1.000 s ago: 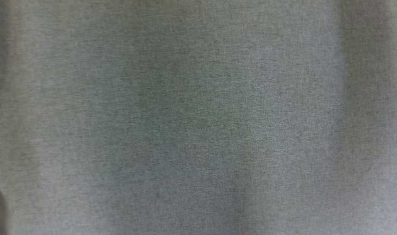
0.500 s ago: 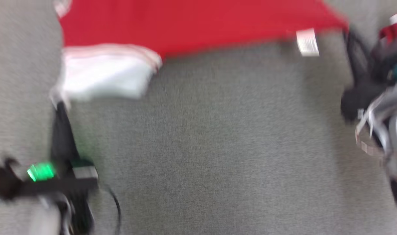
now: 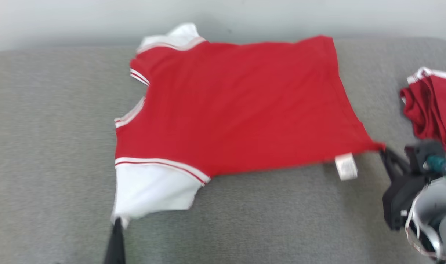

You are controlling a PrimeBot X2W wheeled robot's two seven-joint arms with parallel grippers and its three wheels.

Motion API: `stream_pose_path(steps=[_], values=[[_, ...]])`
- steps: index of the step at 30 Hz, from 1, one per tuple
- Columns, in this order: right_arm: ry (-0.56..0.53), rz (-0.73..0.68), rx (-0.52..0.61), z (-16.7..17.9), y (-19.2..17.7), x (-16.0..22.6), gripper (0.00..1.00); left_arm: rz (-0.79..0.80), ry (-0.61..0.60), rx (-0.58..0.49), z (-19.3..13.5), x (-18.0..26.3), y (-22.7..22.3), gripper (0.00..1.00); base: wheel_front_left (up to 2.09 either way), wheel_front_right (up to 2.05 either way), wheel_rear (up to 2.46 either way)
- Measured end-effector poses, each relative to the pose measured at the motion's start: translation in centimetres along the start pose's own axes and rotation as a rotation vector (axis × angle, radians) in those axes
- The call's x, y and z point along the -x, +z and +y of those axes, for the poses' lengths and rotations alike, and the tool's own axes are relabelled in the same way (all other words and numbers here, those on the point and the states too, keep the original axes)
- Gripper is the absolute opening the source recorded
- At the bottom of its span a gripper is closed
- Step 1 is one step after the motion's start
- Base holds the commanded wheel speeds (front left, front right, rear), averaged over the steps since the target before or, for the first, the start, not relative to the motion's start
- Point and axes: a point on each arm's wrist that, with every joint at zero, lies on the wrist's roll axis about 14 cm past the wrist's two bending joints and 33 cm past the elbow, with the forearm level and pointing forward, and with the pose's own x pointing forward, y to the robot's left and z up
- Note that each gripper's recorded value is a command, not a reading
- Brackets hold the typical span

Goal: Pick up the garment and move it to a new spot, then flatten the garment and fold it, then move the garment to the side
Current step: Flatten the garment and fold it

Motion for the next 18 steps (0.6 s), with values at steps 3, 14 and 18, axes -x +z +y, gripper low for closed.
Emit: stream_pose_path(steps=[3, 14, 18], values=[[0.036, 0.047, -0.017, 1.5, -0.8, 0.7, 0.00, 0.063, 0.043, 0.014, 0.8, 2.2, -1.0, 0.00, 0.00, 0.00, 0.00], [0.101, 0.213, -0.063, 4.3, -3.6, 2.7, 0.00, 0.262, 0.215, 0.067, 4.1, 8.0, -3.2, 0.00, 0.00, 0.00, 0.00], [0.099, 0.261, -0.094, 4.4, -4.7, 4.0, 0.00, 0.251, 0.199, 0.126, 3.6, 8.3, -2.2, 0.00, 0.00, 0.00, 0.00]])
